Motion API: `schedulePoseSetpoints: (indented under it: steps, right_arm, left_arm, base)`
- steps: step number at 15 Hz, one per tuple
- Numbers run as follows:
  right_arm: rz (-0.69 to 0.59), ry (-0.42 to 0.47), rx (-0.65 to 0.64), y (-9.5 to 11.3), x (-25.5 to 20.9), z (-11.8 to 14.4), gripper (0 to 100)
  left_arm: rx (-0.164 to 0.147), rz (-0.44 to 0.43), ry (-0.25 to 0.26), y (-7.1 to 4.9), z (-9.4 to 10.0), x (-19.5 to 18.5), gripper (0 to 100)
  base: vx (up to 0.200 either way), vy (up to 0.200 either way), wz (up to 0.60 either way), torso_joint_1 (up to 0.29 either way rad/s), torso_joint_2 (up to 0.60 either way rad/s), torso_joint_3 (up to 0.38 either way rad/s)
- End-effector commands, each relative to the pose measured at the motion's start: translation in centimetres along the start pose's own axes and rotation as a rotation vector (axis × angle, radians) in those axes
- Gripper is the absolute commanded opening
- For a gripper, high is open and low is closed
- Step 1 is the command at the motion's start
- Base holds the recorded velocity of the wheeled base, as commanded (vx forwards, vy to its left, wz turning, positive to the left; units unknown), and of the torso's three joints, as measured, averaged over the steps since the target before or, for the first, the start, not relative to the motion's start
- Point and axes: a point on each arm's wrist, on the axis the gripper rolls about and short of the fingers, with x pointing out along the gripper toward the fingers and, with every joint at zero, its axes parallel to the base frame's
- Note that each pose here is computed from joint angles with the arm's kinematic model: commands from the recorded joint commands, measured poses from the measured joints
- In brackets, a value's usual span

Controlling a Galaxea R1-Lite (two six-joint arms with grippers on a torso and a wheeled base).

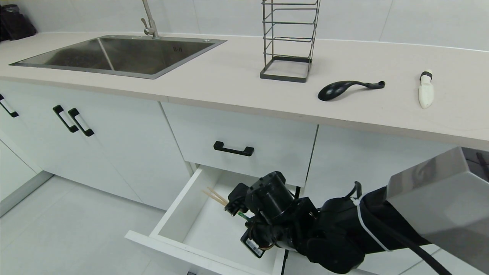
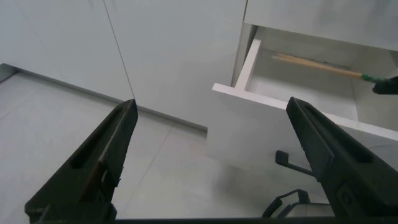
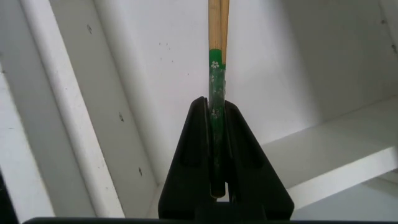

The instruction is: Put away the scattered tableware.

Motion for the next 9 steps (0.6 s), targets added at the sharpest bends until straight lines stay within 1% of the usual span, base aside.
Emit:
schedulePoseSetpoints:
  steps: [1, 9]
  right_arm:
    - [-0.008, 0.021, 0.004, 0.2, 1.3, 0.1, 0]
    - [-0.022, 0.057, 0.007, 0.7, 3.2, -0.6, 0]
  left_arm:
    - [0.000, 0.001, 0.000, 0.0, 0.0, 0.0, 100]
    - [-0.002, 0.001, 0.000, 0.0, 0.0, 0.0, 100]
  base:
    - [0.000, 0.000, 0.00, 0.000, 0.00, 0.000]
    - [0.000, 0.000, 0.00, 0.000, 0.00, 0.000]
